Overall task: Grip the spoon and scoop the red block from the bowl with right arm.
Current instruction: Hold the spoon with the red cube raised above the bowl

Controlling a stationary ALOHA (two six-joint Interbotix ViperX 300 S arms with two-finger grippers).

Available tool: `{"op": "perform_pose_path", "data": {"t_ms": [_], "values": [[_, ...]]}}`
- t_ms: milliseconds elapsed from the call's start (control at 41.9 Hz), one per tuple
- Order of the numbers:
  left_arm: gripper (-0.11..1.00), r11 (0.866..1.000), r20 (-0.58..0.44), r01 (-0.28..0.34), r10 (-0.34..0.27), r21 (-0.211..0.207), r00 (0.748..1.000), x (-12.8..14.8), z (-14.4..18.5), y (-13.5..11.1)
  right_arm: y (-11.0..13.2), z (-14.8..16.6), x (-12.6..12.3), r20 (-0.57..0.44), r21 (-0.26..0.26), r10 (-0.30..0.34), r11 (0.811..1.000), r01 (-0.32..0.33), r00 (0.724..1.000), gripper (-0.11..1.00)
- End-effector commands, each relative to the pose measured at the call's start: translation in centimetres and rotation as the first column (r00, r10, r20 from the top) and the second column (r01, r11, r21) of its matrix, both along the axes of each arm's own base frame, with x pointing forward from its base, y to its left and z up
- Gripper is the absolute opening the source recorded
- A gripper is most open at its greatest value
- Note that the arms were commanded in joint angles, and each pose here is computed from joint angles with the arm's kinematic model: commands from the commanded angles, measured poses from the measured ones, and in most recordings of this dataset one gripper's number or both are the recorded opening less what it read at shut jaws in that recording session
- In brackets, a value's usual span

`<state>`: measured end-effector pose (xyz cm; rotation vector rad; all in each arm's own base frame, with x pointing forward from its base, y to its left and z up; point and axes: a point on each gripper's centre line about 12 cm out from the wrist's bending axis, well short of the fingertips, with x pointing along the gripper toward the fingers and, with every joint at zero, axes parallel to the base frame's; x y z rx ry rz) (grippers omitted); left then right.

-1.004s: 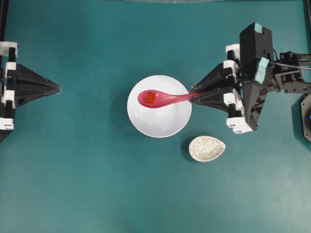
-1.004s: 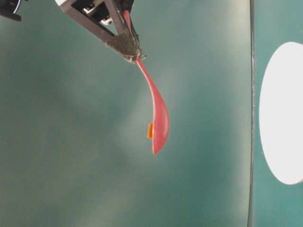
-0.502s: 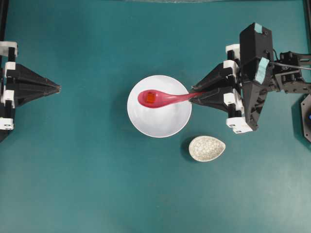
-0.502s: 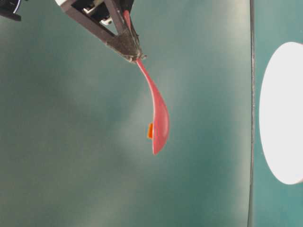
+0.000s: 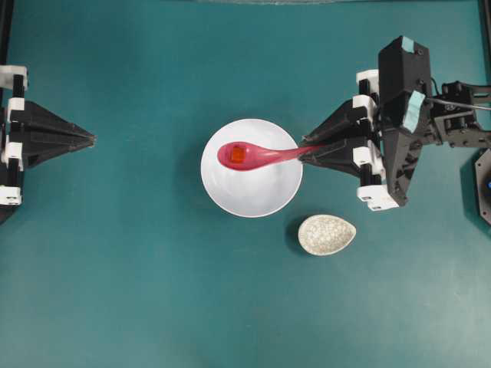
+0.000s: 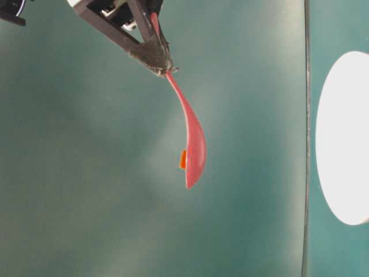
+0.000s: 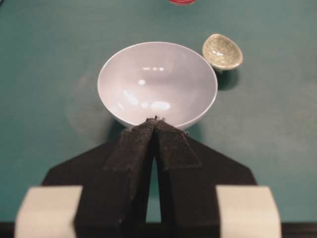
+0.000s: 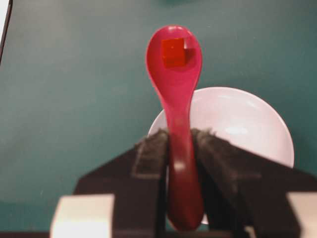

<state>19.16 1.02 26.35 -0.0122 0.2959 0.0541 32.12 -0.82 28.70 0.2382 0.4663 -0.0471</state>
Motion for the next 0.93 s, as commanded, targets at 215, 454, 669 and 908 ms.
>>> {"op": "perform_pose_path", "data": {"t_ms": [215, 454, 669, 908], "values": [[0.01, 1.0, 0.018, 0.0, 0.0, 0.003, 1.0, 0.28, 0.79, 0.02, -0.07, 1.64, 0.12, 0.047, -0.002, -0.003, 1.0, 0.003, 0.999, 0.24], [0.0, 1.0, 0.023, 0.0, 0.0, 0.003, 1.0, 0.25, 0.91, 0.02, -0.07, 1.63, 0.12, 0.047, -0.004, -0.002, 1.0, 0.002, 0.999, 0.24], [0.0, 1.0, 0.024, 0.0, -0.001, 0.004, 1.0, 0.23, 0.94, 0.02, -0.07, 1.63, 0.12, 0.047, -0.004, -0.002, 1.0, 0.002, 0.999, 0.24], [0.01, 1.0, 0.024, 0.0, -0.001, 0.004, 1.0, 0.23, 0.94, 0.02, -0.02, 1.64, 0.12, 0.047, -0.002, -0.001, 1.0, 0.001, 0.999, 0.24]]}}
